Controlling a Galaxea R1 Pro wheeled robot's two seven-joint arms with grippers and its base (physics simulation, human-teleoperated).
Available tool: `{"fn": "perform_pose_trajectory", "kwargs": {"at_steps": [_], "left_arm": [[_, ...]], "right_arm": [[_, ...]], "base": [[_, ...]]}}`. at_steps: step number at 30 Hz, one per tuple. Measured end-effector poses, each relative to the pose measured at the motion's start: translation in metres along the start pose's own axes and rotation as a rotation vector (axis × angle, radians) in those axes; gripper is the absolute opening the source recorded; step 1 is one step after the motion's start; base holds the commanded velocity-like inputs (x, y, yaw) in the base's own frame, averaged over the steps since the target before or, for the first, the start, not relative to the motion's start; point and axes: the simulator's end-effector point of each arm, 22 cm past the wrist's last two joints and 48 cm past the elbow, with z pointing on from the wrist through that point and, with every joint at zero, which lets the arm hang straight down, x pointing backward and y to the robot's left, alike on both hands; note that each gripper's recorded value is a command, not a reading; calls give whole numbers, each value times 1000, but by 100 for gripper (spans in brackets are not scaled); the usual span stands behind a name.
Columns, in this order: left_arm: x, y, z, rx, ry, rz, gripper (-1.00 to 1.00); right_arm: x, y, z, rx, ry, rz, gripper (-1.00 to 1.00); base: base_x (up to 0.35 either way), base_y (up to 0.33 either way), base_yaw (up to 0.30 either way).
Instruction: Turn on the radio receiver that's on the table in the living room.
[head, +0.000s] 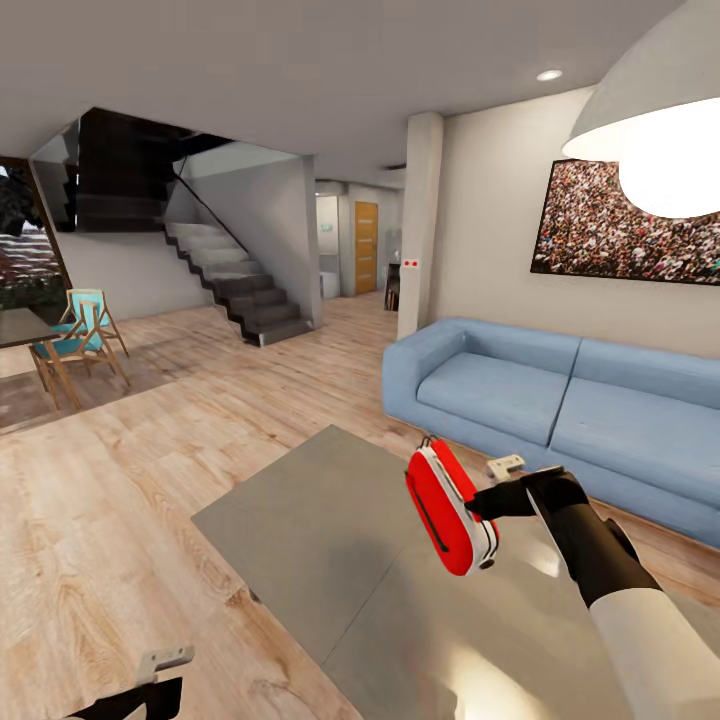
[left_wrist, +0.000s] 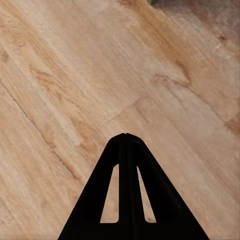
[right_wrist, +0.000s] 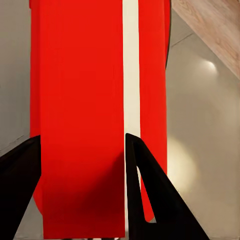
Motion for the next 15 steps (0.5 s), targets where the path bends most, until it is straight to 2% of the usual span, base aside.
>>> {"fn": "perform_pose_trajectory", "kwargs": {"at_steps": [3, 7, 15], "left_arm": [[3, -1, 0, 2, 4, 0, -100], [5, -3, 0, 5, 9, -1, -100], [3, -4, 0, 6, 4, -7, -100]], "right_arm": [[16, -4, 2, 18, 65, 19, -100], [33, -22, 0, 101, 141, -14, -100], [107, -20, 26, 78, 330, 29, -100]], "base": [[0, 0, 0], [0, 0, 0], [0, 0, 0]]}}
